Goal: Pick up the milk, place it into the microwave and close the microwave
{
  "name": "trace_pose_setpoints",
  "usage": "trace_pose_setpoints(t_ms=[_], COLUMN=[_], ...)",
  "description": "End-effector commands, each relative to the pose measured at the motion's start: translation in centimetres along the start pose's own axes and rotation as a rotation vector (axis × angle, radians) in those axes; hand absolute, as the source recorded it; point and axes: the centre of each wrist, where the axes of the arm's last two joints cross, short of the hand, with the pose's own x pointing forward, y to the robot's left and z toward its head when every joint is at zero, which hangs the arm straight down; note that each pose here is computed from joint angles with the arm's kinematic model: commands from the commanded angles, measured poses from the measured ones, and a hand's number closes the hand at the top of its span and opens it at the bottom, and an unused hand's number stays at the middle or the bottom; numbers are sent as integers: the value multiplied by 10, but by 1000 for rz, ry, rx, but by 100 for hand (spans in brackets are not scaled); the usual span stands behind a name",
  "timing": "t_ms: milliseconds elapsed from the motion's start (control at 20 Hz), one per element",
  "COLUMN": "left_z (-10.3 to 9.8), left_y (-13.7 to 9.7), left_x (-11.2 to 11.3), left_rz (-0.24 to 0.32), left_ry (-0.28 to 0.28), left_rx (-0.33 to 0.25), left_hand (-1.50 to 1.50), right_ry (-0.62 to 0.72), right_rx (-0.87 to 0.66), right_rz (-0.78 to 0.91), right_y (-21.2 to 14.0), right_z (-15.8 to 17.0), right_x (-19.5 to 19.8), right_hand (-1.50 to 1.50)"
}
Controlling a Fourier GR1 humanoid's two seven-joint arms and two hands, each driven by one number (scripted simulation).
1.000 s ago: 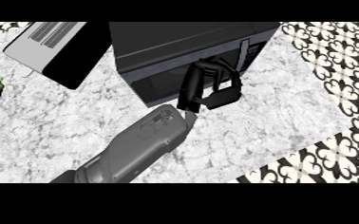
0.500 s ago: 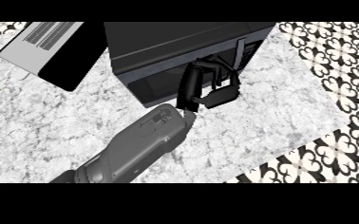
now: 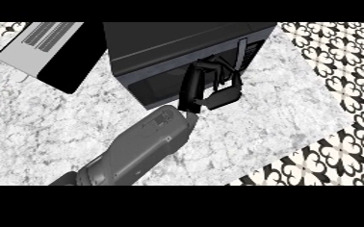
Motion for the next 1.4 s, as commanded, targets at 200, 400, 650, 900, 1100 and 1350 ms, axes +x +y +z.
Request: trace_pose_setpoints(t_ms=[200,400,650,900,1100,1350], left_z=[-18,-15,-16,-18,-17,-19], left_y=[6,6,7,6,6,5], left_x=[2,-2,-4,-2,-4,-3], left_rz=[-4,-11,-2,5,15,9], left_ry=[-3,-12,-18,-32,-28,-44], left_rx=[25,30,27,30,31,24], left_hand=[150,150,150,150,150,150], right_ry=[-12,-4,5,-5,-1,-1], right_rx=[16,14,17,81,110,126], right_rz=[13,3,-6,-51,-63,-79], right_y=[-7,-8,-11,-9,-11,-10], right_z=[-9,-9,-10,-17,-19,-22], right_x=[11,13,17,16,20,22], right_hand=[-150,-150,-150,-150,-150,-150])
